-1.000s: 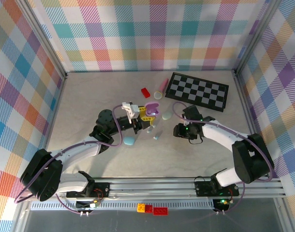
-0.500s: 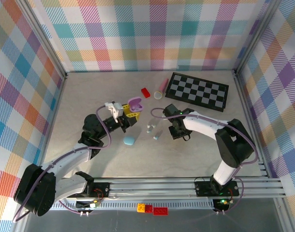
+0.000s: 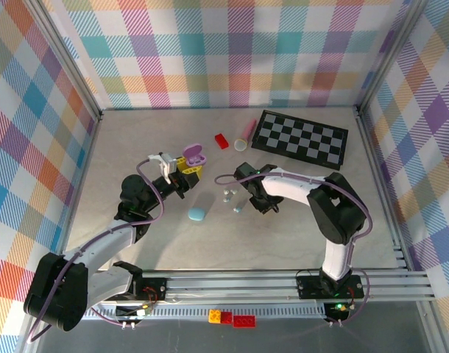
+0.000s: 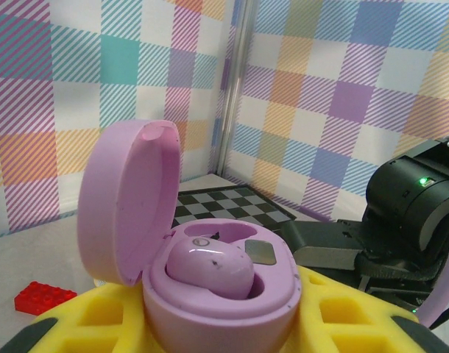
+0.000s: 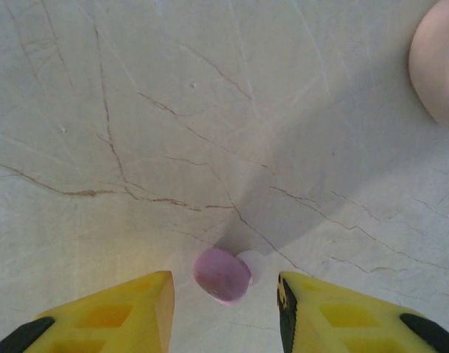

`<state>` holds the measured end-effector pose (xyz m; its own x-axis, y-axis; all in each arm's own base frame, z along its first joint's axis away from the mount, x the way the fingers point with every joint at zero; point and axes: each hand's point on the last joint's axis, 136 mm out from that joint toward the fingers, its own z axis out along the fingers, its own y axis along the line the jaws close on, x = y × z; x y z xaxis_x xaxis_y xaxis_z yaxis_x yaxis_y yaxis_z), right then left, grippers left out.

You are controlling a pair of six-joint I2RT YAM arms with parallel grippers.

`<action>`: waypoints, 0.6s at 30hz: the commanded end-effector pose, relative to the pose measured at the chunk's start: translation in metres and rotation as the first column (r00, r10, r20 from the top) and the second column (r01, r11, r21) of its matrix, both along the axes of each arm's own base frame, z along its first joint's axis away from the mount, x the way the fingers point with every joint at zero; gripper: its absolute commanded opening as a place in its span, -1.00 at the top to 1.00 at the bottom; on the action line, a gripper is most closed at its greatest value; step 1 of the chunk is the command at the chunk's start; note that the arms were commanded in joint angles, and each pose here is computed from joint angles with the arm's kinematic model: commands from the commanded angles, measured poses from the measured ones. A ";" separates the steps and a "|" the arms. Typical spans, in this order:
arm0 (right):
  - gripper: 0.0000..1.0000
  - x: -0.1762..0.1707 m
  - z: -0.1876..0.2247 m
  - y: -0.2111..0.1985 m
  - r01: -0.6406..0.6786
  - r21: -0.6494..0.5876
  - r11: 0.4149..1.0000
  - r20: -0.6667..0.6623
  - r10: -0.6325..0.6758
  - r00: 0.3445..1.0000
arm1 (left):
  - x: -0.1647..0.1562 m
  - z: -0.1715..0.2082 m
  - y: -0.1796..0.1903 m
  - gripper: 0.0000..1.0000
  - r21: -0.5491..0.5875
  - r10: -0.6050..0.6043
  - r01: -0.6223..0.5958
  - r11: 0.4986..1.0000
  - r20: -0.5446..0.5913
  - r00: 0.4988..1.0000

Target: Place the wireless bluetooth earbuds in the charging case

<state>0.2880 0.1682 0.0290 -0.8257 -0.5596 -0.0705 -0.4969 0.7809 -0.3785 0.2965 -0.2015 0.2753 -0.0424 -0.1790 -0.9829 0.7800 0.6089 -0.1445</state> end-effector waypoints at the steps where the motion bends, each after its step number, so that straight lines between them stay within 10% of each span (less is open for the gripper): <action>1: 0.20 0.004 0.002 -0.004 -0.020 -0.063 0.998 0.003 0.020 1.000 | -0.003 0.020 0.002 0.34 -0.029 -0.012 0.014 0.999 0.057 0.998; 18: 0.47 0.006 -0.008 -0.008 -0.012 -0.105 0.994 -0.004 0.012 1.000 | -0.005 0.019 -0.001 0.33 -0.026 -0.041 0.042 0.999 0.049 0.998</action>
